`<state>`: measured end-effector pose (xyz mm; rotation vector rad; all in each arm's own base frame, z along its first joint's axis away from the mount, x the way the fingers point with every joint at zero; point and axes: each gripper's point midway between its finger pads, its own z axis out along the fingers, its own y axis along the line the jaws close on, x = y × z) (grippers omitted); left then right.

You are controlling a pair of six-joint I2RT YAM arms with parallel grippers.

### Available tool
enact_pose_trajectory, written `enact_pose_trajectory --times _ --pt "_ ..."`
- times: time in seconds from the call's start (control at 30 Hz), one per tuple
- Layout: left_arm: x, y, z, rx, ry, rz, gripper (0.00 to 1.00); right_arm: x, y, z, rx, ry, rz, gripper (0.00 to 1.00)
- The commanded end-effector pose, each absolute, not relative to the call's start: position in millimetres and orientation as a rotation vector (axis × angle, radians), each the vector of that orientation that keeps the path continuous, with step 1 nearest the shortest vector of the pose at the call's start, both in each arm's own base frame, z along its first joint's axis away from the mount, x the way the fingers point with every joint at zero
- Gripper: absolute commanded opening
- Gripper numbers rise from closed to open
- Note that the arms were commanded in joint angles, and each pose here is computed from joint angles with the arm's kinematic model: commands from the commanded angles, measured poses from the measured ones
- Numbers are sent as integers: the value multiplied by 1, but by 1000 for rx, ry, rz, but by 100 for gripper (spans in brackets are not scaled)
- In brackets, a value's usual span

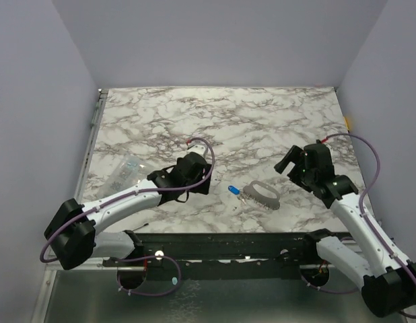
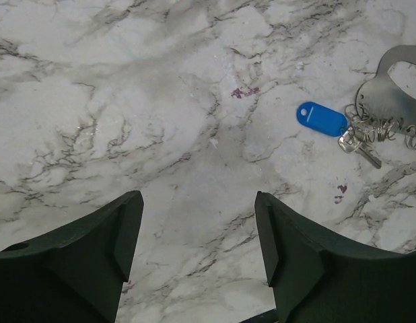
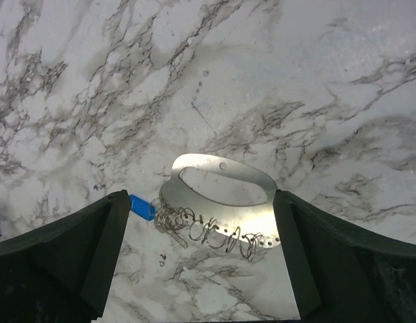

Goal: Put the keys on the keyring

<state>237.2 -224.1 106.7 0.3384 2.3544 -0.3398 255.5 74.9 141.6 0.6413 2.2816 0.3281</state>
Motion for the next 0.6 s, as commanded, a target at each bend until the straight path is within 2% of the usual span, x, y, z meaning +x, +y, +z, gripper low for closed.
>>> enact_pose_trajectory --times 0.0,0.1,0.27,0.37,0.57 --pt "227 -246 99 237 2371 -312 73 237 92 126 700 2296 492 100" --pt "215 -267 95 226 2377 -321 70 226 94 110 740 2361 484 100" --pt "199 -295 85 159 2404 -354 63 213 67 92 825 2449 244 100" --pt "192 -308 80 166 2399 -347 59 207 64 88 850 2468 212 100" --pt "187 -327 84 228 2379 -362 56 195 74 75 882 2496 295 90"
